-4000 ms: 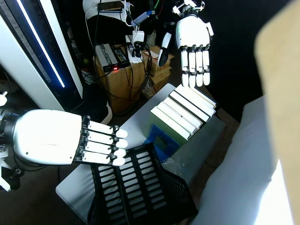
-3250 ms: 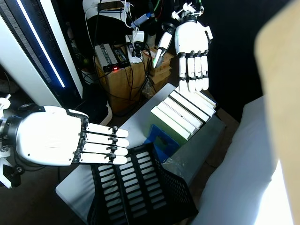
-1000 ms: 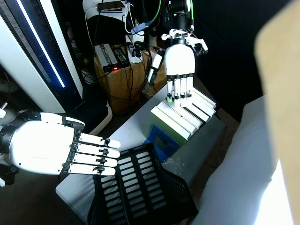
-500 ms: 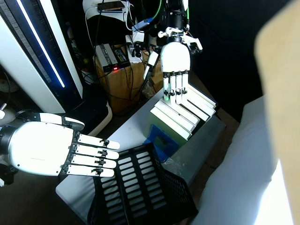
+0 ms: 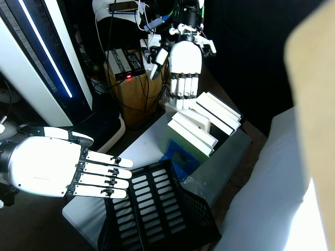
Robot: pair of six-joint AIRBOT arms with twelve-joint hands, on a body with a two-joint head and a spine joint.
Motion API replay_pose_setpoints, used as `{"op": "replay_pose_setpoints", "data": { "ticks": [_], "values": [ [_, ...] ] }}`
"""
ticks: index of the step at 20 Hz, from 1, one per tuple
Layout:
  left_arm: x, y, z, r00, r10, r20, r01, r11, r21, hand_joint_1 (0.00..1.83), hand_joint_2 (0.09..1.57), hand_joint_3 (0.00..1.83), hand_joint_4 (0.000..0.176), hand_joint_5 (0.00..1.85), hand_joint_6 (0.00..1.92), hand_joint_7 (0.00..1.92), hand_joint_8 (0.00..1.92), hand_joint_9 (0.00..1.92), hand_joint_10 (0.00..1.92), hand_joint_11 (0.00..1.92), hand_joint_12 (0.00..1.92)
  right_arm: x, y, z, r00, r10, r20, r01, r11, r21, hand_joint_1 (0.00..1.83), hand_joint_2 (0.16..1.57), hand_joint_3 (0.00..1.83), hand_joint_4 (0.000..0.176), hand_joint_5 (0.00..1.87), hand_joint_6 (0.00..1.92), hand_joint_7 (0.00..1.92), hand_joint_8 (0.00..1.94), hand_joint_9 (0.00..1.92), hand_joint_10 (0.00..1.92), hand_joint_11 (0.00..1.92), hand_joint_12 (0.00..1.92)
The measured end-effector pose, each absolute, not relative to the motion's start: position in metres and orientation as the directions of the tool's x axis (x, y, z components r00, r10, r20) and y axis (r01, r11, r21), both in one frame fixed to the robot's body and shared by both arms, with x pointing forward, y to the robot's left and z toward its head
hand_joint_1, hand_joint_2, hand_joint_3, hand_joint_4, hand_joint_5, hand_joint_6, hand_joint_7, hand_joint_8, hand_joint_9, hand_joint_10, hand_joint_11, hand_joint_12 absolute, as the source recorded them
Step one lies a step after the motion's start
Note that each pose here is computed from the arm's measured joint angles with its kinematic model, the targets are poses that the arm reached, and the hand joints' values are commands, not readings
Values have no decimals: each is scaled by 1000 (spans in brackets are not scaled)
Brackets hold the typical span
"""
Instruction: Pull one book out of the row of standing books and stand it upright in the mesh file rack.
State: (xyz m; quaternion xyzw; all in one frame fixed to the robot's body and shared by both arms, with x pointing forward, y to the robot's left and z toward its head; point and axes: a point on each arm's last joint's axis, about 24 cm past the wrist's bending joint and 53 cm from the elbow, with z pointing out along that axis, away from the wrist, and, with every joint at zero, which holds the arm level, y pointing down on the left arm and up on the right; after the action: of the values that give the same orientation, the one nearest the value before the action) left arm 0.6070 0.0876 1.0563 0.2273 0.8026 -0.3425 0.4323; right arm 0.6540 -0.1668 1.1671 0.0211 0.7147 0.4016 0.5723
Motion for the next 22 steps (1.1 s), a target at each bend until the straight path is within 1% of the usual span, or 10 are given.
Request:
{"op": "replay_pose_setpoints", "data": {
  "ticks": [5,9,10,15,17,18,19,20,21,22],
  "values": [
    [596,93,1050,-547,72,-834,654,658,-372,100,1167,5,0,562,2,0,0,0,0,0,0,654,-168,1166,-344,493,-799,-426,676,601,271,1276,5,0,0,0,0,0,0,0,0,0],
    [585,91,1046,-573,64,-817,646,648,-403,48,1167,3,0,587,11,0,0,0,0,0,0,654,-168,1167,-344,496,-797,-424,676,603,287,1279,6,0,0,0,0,0,0,0,0,0],
    [582,91,1045,-586,57,-808,640,645,-418,20,1176,6,0,559,0,0,0,0,0,0,0,654,-169,1166,-345,495,-797,-423,677,603,281,1277,5,0,0,0,0,0,0,0,0,0],
    [568,87,1040,-618,46,-785,631,625,-460,44,1184,9,0,606,20,0,0,0,0,0,0,655,-169,1165,-346,498,-795,-418,677,606,276,1278,3,0,0,0,0,0,0,0,0,0],
    [566,89,1041,-631,27,-775,620,619,-483,14,1193,11,0,559,5,0,0,0,0,0,0,655,-170,1165,-346,498,-795,-417,677,606,256,1278,3,0,0,0,0,0,0,0,0,0],
    [562,92,1035,-649,28,-760,607,621,-495,81,1206,13,0,551,2,0,0,0,0,0,0,655,-170,1165,-346,498,-795,-417,677,606,268,1280,4,0,0,0,0,0,0,0,0,0],
    [558,93,1030,-658,35,-753,603,623,-498,81,1206,13,0,551,2,0,0,0,0,0,0,655,-170,1165,-346,498,-795,-417,677,606,268,1280,4,0,0,0,0,0,0,0,0,0],
    [556,93,1028,-665,37,-746,600,621,-504,199,1186,2,0,564,8,0,0,0,0,0,0,655,-170,1165,-347,498,-795,-416,677,606,265,1281,4,0,0,0,0,0,0,0,0,0],
    [555,92,1028,-673,26,-739,591,620,-516,274,1173,0,0,556,4,0,0,0,0,0,0,655,-170,1165,-346,499,-795,-417,677,606,265,1281,4,0,0,0,0,0,0,0,0,0],
    [554,92,1028,-682,14,-731,581,618,-530,417,1230,19,0,524,4,0,0,0,0,0,0,655,-169,1166,-345,499,-795,-418,677,606,253,1281,3,0,0,0,0,0,0,0,0,0]
  ]
}}
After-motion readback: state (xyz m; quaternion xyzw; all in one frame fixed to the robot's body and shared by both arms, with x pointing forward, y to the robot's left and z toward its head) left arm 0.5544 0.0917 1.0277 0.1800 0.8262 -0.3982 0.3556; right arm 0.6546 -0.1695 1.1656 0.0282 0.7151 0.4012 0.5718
